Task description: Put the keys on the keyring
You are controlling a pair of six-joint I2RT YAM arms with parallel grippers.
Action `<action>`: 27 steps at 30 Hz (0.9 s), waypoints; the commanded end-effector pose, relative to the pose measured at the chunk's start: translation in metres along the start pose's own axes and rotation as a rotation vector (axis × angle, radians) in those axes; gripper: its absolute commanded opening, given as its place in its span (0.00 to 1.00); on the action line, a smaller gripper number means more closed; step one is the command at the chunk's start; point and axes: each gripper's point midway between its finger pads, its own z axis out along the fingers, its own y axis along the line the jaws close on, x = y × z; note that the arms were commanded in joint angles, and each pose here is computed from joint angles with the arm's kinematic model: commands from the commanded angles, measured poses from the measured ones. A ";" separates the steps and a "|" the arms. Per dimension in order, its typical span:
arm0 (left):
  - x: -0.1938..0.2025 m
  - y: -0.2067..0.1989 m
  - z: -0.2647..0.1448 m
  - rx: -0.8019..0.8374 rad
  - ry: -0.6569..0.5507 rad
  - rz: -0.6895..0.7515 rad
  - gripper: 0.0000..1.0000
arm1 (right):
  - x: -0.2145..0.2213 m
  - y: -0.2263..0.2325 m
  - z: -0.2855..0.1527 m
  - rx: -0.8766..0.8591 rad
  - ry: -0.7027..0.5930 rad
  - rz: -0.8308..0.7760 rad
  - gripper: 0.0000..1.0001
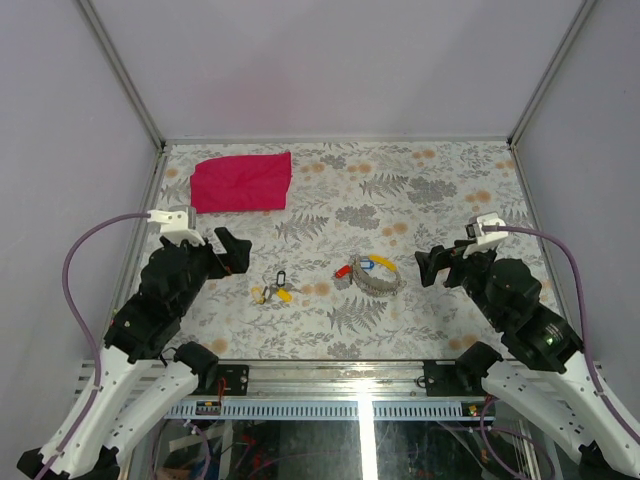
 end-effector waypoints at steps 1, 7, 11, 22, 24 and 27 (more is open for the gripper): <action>-0.002 0.006 -0.001 -0.019 -0.038 -0.009 1.00 | -0.009 -0.007 0.001 0.044 -0.043 0.030 0.99; 0.001 0.009 0.002 -0.034 -0.037 -0.008 1.00 | -0.007 -0.004 0.004 0.033 -0.036 0.017 0.99; 0.004 0.011 0.004 -0.035 -0.036 -0.003 1.00 | -0.007 -0.005 0.004 0.033 -0.046 0.004 0.99; 0.010 0.011 0.006 -0.020 -0.036 0.021 1.00 | 0.010 -0.013 0.008 0.070 0.000 -0.036 0.99; 0.010 0.012 0.006 -0.022 -0.036 0.022 1.00 | 0.011 -0.014 0.008 0.071 0.000 -0.038 0.99; 0.009 0.012 0.005 -0.022 -0.038 0.022 1.00 | 0.013 -0.014 0.009 0.071 0.005 -0.046 0.99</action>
